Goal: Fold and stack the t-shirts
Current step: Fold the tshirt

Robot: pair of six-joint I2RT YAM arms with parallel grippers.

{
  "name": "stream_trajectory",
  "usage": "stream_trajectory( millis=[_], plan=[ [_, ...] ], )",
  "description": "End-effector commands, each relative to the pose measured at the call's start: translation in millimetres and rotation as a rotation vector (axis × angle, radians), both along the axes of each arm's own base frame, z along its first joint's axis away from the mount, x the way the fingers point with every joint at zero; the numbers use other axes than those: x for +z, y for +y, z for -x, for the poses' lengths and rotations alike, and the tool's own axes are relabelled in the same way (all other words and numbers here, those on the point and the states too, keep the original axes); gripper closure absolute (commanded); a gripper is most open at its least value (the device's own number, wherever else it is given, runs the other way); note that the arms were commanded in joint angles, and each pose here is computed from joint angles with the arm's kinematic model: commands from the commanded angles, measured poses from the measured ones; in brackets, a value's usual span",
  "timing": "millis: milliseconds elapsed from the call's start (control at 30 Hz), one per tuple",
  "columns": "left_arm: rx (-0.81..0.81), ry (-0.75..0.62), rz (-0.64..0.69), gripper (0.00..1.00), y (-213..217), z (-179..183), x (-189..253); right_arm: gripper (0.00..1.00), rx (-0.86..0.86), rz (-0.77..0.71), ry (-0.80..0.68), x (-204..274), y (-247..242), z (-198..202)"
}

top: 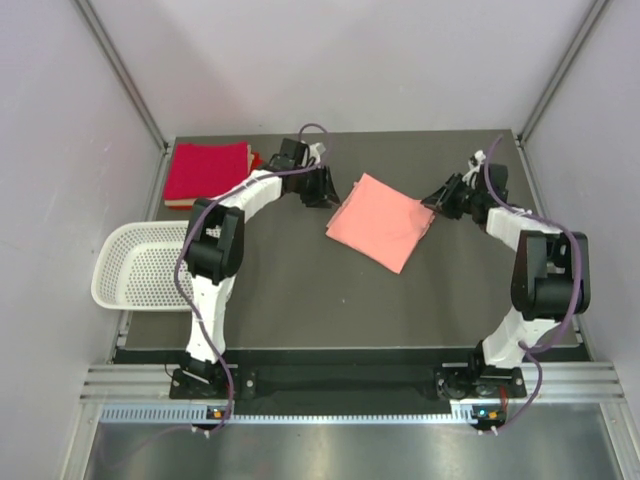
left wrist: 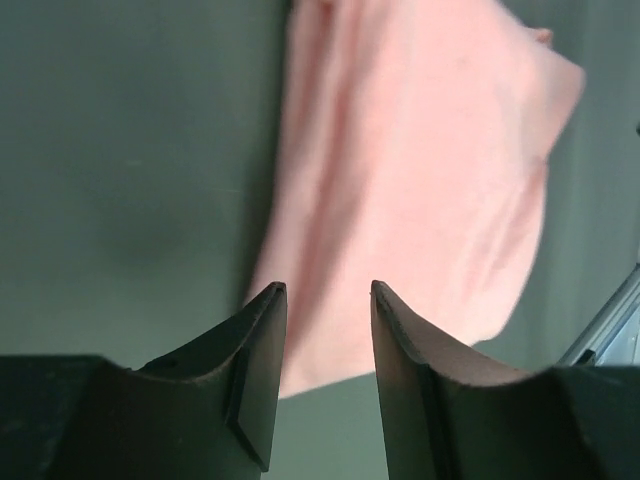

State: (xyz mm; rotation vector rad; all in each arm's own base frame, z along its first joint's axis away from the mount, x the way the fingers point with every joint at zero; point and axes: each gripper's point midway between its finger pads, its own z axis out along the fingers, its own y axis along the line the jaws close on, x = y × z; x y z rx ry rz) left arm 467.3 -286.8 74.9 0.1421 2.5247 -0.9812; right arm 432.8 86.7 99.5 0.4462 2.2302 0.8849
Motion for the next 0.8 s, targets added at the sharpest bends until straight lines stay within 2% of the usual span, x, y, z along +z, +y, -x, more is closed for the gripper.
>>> stream_trajectory(
  millis=[0,100,300,467,700,767],
  plan=[
    [-0.103,-0.132,0.042,0.56,-40.6,28.3,60.9,0.78,-0.001,-0.007,-0.072,20.9,-3.8,-23.8],
    [-0.169,-0.134,0.107,0.56,-70.2,58.0,71.4,0.79,-0.028,-0.036,-0.047,-0.6,-12.0,-30.6],
    [-0.307,-0.183,0.260,0.56,-137.6,113.8,62.5,0.78,-0.052,-0.096,-0.015,-40.0,-29.6,-47.3],
    [-0.409,-0.185,0.261,0.56,-181.5,150.5,31.1,0.79,-0.074,-0.097,0.025,-62.4,-40.8,-48.8],
    [-0.393,-0.083,0.185,0.57,-174.5,167.1,-31.6,0.79,-0.048,-0.098,0.002,-53.5,-47.6,-56.9],
    [-0.392,-0.059,0.191,0.57,-172.7,173.7,-34.5,0.78,-0.035,-0.108,-0.014,-47.7,-45.2,-59.6]
  ],
)
